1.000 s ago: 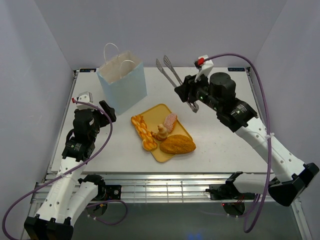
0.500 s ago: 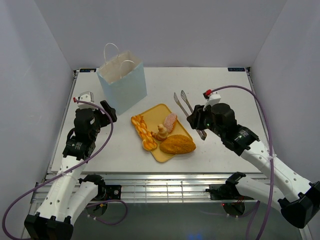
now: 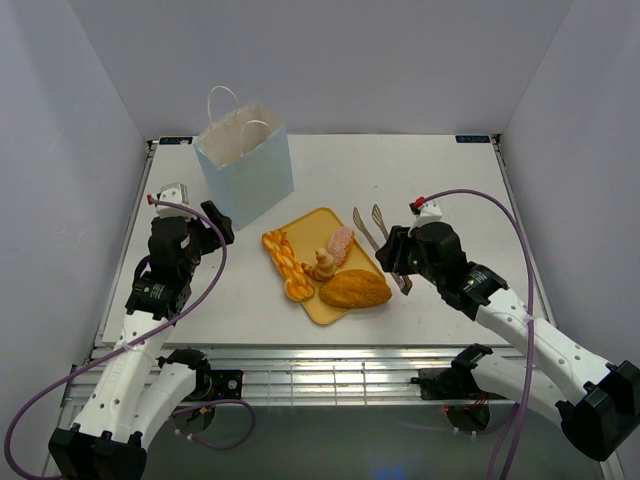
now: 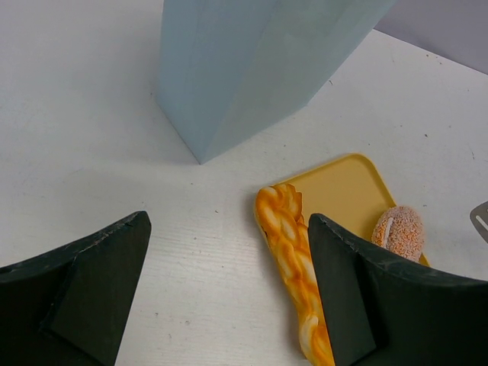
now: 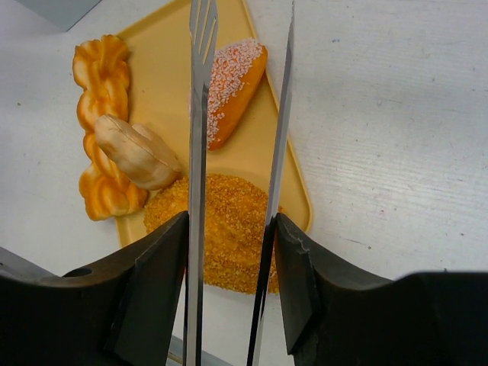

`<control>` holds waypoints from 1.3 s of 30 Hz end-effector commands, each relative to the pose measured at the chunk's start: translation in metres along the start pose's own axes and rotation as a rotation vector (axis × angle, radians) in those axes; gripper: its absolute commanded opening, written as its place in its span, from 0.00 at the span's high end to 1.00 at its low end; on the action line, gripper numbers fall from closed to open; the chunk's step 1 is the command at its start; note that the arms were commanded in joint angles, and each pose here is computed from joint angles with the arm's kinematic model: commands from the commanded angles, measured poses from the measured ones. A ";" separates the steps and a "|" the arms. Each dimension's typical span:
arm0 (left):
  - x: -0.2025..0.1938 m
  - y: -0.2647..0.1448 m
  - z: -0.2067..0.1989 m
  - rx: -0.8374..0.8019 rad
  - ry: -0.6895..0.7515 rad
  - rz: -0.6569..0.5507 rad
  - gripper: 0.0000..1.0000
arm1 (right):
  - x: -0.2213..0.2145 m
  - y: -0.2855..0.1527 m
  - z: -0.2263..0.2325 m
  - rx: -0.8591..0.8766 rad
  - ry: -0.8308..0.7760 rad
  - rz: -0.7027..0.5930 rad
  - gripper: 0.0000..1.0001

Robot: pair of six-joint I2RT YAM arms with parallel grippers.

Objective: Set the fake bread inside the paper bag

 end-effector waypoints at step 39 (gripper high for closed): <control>0.000 -0.001 -0.007 -0.040 0.004 0.008 0.06 | -0.020 0.036 -0.014 0.326 0.451 0.086 0.39</control>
Point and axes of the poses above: each gripper's point midway between its finger pads, its own y axis out along the fingers, its own z axis along the line the jaws close on, x = y × z, the point moved 3 cm from there along -y, back along the fingers, and after that the axes turned 5 degrees about -y, right-handed, at the moved point
